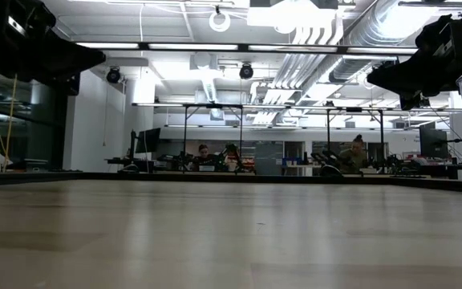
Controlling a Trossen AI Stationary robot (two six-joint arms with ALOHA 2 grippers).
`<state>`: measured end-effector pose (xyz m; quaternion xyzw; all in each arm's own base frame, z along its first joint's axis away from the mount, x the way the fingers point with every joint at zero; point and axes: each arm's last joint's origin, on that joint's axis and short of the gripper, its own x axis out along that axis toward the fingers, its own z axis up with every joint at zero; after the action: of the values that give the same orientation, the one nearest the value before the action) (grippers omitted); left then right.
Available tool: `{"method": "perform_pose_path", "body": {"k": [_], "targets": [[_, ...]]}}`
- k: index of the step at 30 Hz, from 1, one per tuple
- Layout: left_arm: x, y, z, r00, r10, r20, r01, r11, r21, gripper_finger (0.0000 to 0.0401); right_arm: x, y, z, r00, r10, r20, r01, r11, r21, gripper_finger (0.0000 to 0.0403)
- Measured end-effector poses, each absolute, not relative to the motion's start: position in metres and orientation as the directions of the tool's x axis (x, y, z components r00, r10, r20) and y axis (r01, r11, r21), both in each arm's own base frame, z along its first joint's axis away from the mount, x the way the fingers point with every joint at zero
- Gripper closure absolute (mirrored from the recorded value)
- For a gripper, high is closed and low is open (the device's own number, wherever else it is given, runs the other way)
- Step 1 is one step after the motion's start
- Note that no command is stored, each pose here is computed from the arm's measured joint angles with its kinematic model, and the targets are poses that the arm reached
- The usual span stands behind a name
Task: Pick and place USB-C Cables
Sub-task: Return to Home Position
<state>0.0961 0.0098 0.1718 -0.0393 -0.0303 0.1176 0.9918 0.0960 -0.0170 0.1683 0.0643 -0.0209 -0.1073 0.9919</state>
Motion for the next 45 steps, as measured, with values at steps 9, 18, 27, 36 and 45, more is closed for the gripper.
{"method": "perform_pose_path", "body": {"k": [9, 18, 27, 36, 45], "targets": [[0.0963, 0.0077, 0.1725, 0.975, 0.213, 0.058, -0.208, 0.974, -0.086, 0.0401, 0.0961, -0.017, 0.1683, 0.976, -0.215, 0.028, 0.21, 0.969, 0.132, 0.0398], [0.0964, 0.0077, 0.1723, 0.975, 0.214, 0.056, -0.209, 0.974, -0.086, 0.0401, 0.0961, -0.017, 0.1683, 0.976, -0.215, 0.027, 0.21, 0.969, 0.132, 0.0398], [0.0964, 0.0077, 0.1723, 0.975, 0.214, 0.056, -0.209, 0.974, -0.086, 0.0401, 0.096, -0.017, 0.1683, 0.976, -0.216, 0.028, 0.21, 0.969, 0.132, 0.0398], [0.0964, 0.0077, 0.1723, 0.975, 0.214, 0.056, -0.209, 0.974, -0.086, 0.0401, 0.0961, -0.017, 0.1683, 0.976, -0.215, 0.027, 0.21, 0.969, 0.132, 0.0398], [0.0964, 0.0077, 0.1723, 0.975, 0.214, 0.056, -0.209, 0.974, -0.086, 0.0401, 0.0961, -0.017, 0.1683, 0.976, -0.216, 0.027, 0.21, 0.969, 0.132, 0.0398]]}}
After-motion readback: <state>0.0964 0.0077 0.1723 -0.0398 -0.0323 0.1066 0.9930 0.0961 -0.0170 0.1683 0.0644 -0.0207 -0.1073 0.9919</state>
